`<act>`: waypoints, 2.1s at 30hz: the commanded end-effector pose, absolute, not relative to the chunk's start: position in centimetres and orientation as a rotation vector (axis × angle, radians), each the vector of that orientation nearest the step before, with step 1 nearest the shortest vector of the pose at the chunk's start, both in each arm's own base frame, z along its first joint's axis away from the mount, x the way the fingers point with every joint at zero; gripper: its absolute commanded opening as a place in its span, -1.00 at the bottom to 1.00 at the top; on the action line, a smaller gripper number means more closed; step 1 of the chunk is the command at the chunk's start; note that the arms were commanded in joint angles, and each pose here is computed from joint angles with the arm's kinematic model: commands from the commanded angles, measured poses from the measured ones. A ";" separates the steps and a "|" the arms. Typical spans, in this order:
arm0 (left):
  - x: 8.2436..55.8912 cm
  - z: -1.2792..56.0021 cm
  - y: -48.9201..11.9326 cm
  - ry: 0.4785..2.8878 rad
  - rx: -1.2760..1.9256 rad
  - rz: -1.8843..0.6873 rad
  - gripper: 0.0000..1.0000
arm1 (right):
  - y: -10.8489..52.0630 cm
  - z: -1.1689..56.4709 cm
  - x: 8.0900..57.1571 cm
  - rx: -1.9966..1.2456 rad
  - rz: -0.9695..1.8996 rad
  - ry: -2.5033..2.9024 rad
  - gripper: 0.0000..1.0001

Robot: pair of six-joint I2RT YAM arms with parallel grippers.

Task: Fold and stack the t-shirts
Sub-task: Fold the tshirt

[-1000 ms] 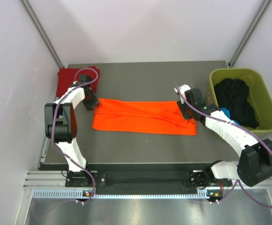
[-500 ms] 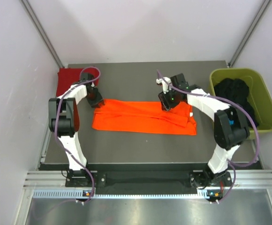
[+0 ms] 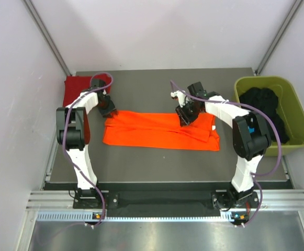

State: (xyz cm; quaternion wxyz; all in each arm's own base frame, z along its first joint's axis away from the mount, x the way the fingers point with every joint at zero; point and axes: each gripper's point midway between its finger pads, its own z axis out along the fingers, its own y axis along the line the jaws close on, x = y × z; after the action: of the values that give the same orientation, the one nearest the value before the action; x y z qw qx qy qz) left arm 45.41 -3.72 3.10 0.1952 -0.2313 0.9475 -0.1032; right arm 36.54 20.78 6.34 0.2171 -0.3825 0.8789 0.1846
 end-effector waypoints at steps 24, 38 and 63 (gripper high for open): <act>46.1 2.4 -1.5 2.623 -0.702 -0.122 -0.14 | 22.3 8.7 28.2 -0.904 0.456 2.499 -0.85; 45.6 2.0 -1.1 2.639 -0.715 -0.084 -0.13 | 15.9 11.2 33.0 -0.342 0.219 2.502 -0.21; 45.7 1.6 -1.0 2.639 -0.732 -0.075 -0.14 | 6.8 7.1 41.5 0.268 0.160 2.519 -0.17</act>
State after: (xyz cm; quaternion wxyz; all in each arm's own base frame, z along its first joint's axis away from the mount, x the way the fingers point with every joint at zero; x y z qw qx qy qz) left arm 45.90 -2.46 2.95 0.2080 -0.2523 0.9431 -0.0600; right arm 39.13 6.19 5.57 0.2641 0.0850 0.9600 0.0380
